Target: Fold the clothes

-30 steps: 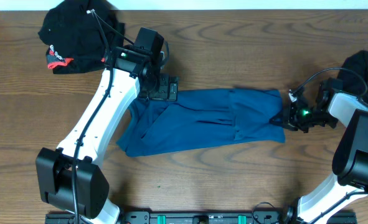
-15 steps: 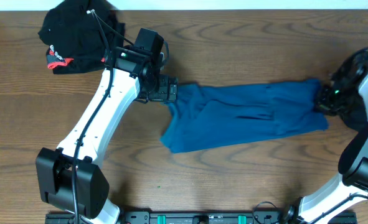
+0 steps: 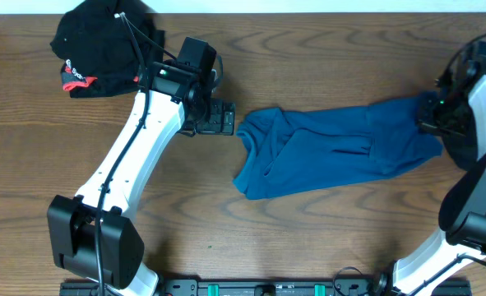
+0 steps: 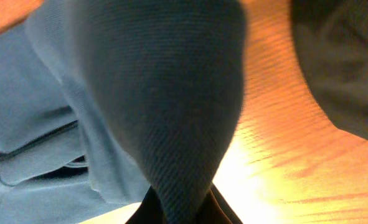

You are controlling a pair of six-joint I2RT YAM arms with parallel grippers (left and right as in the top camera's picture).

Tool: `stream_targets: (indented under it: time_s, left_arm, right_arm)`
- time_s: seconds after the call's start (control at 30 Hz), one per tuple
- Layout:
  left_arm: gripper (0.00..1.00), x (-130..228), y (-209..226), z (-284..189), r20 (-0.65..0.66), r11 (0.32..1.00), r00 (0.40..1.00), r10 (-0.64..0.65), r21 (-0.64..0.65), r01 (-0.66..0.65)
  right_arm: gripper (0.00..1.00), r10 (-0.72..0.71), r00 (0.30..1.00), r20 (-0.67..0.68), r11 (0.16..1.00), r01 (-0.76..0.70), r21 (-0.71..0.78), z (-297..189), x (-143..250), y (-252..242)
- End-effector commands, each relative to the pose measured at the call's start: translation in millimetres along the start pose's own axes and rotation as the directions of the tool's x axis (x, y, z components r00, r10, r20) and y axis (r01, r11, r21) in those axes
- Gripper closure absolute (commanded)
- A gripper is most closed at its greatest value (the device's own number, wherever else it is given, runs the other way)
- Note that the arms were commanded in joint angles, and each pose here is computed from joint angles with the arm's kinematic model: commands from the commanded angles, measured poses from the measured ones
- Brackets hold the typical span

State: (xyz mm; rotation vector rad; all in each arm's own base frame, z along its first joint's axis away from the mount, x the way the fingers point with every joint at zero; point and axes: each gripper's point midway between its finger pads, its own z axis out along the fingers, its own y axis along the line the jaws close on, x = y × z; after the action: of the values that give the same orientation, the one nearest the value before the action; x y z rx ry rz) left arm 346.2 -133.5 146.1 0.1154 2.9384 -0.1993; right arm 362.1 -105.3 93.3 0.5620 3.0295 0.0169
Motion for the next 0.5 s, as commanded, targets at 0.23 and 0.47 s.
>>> stream_targets:
  time_s: [0.23,0.47]
  left_arm:
    - [0.02,1.3,3.6,-0.5,-0.001,1.0,1.0,0.005,-0.01,-0.005]
    - [0.02,2.3,3.7,-0.5,-0.005,1.0,1.0,0.005,-0.011,-0.005]
  right_arm:
    - [0.99,-0.065,0.998,-0.009,0.998,0.065,0.007,-0.5,4.3,38.7]
    - [0.99,-0.096,0.995,-0.012,0.995,0.096,-0.01,-0.3,7.5,52.9]
